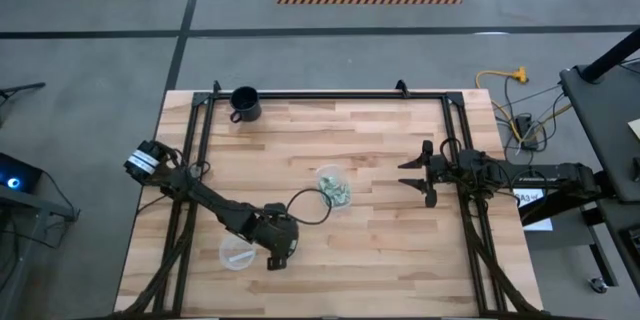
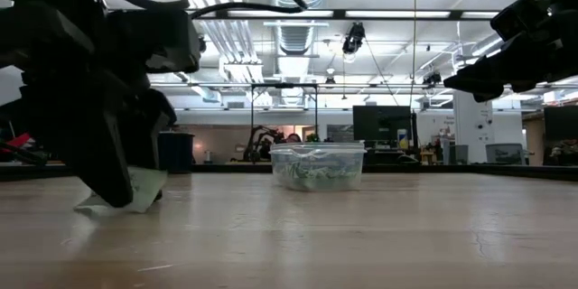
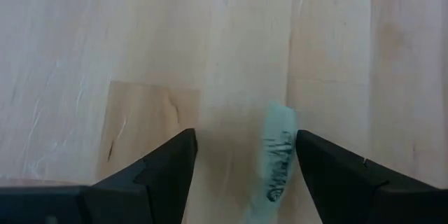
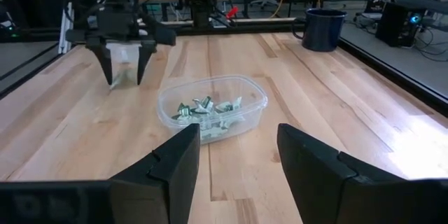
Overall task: Pick and place items into bin
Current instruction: Put the stevia packet into the transparent bin
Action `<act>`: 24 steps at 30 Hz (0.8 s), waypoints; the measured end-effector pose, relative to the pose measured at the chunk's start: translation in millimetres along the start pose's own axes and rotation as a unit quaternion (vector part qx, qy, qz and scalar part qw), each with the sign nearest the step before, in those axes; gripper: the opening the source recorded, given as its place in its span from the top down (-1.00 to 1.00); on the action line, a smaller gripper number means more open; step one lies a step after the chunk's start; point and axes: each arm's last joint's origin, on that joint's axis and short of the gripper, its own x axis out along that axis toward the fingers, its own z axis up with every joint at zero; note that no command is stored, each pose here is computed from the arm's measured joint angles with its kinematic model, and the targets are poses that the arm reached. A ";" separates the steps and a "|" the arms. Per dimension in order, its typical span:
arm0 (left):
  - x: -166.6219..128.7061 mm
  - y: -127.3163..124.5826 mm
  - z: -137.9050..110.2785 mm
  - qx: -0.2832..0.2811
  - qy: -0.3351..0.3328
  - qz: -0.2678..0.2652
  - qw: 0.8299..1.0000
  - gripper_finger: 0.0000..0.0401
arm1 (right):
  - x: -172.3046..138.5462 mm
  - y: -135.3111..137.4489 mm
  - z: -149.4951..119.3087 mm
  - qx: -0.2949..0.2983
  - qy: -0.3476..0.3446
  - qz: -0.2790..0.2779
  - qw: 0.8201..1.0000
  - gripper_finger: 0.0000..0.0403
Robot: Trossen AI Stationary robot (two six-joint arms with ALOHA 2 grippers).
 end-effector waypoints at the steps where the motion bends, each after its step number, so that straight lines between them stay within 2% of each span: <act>1: 1.4 0.1 -0.6 0.000 0.002 0.001 1.000 -0.16 | 0.0 -0.1 0.0 0.000 0.000 0.000 1.000 0.09; 5: 5.9 0.2 -1.6 0.000 0.011 0.005 1.000 -0.08 | 0.0 0.0 0.0 0.000 0.000 0.000 1.000 0.09; 8: 5.1 -0.5 -0.4 0.000 0.011 0.002 1.000 0.07 | 0.0 0.0 0.0 0.000 0.000 0.000 1.000 0.09; 11: 4.9 -1.2 0.7 -0.001 0.017 -0.008 1.000 0.36 | 0.0 0.0 0.0 -0.001 0.000 0.000 1.000 0.09; 14: 4.6 -3.0 2.3 -0.002 0.022 -0.028 0.999 0.81 | 0.0 0.0 0.1 -0.001 0.000 0.000 1.000 0.09; 15: 3.6 -4.0 3.1 0.000 0.023 -0.038 0.999 0.89 | 0.0 0.0 0.1 -0.001 0.000 0.000 1.000 0.09; 21: -0.7 -7.3 7.2 0.041 0.019 -0.047 0.998 0.98 | 0.0 0.0 0.1 0.000 0.000 0.000 1.000 0.09; 24: -3.8 -11.3 15.0 0.090 -0.011 -0.037 0.995 0.99 | 0.0 0.0 0.1 0.000 0.000 0.000 1.000 0.09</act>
